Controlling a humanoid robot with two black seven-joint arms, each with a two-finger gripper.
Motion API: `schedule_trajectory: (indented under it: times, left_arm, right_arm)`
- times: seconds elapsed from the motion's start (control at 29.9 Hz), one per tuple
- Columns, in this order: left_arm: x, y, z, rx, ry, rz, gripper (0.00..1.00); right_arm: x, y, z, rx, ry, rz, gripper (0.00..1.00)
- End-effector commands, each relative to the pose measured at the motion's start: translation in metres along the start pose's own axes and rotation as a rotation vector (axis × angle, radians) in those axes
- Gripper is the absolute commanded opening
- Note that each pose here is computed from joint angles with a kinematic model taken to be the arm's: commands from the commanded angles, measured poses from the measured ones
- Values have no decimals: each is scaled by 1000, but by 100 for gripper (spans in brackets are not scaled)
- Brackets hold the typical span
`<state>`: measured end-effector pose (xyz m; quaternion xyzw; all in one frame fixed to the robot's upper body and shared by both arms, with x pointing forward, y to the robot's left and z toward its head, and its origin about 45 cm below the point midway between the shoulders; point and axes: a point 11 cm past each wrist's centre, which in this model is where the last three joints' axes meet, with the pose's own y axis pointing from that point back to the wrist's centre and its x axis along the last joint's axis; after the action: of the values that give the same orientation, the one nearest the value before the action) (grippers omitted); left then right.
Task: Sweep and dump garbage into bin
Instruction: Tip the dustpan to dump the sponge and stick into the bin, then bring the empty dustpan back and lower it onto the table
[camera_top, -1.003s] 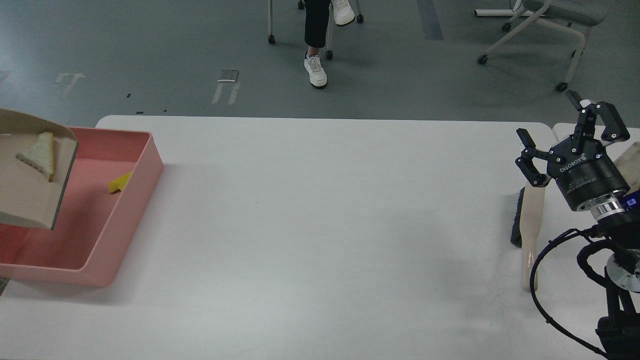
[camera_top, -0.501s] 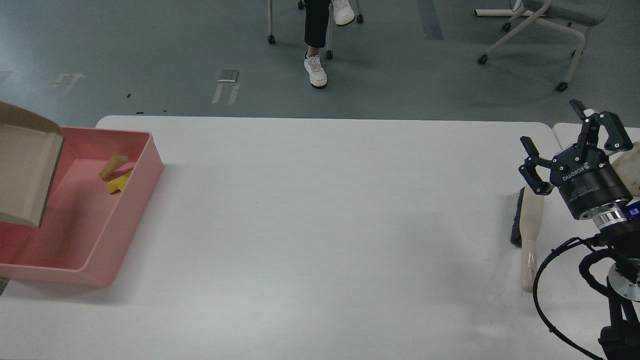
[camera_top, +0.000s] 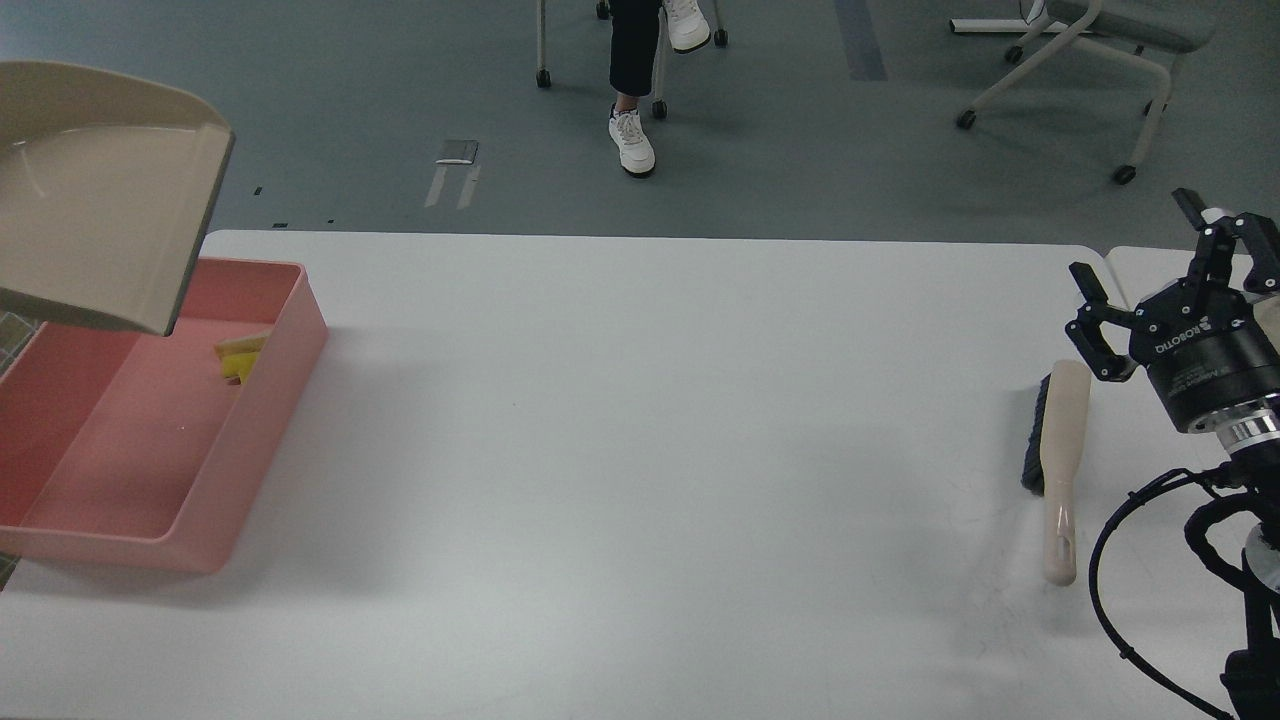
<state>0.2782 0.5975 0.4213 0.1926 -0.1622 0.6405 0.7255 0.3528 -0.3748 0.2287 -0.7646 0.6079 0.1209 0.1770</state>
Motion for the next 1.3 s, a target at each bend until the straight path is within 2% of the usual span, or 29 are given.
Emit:
schedule_trajectory:
  times: [0.0,0.2,0.37,0.8,1.04,1.14,1.27]
  left_arm:
    - [-43,-15,5,-50,59,-115,0]
    - [-101,-29,6,-104,95,-155,0]
    - [-143,-32,-1,-117,142,-170,0]
    - [-199,-25,-53,-56,291,-140,0]
    - [-235,-25,-71,-56,299,-140,0]
    - [-244,-24,-75,-55,309,-141,0]
    - [-282,-16,-93,-14,281,-214,0]
  right_arm:
    - [8,1,-10,30,2,28,100]
    - [10,-4,-22,46,21,30,100]
    - [0,-26,-42,93,32,-8,100]
    - [-17,-74,-74,173,3,-57,100]
    - [-29,-100,-98,334,-33,-83,100]
    - [-29,-104,-101,348,-37,-83,100]
    - [-35,-112,-113,398,-42,-92,100]
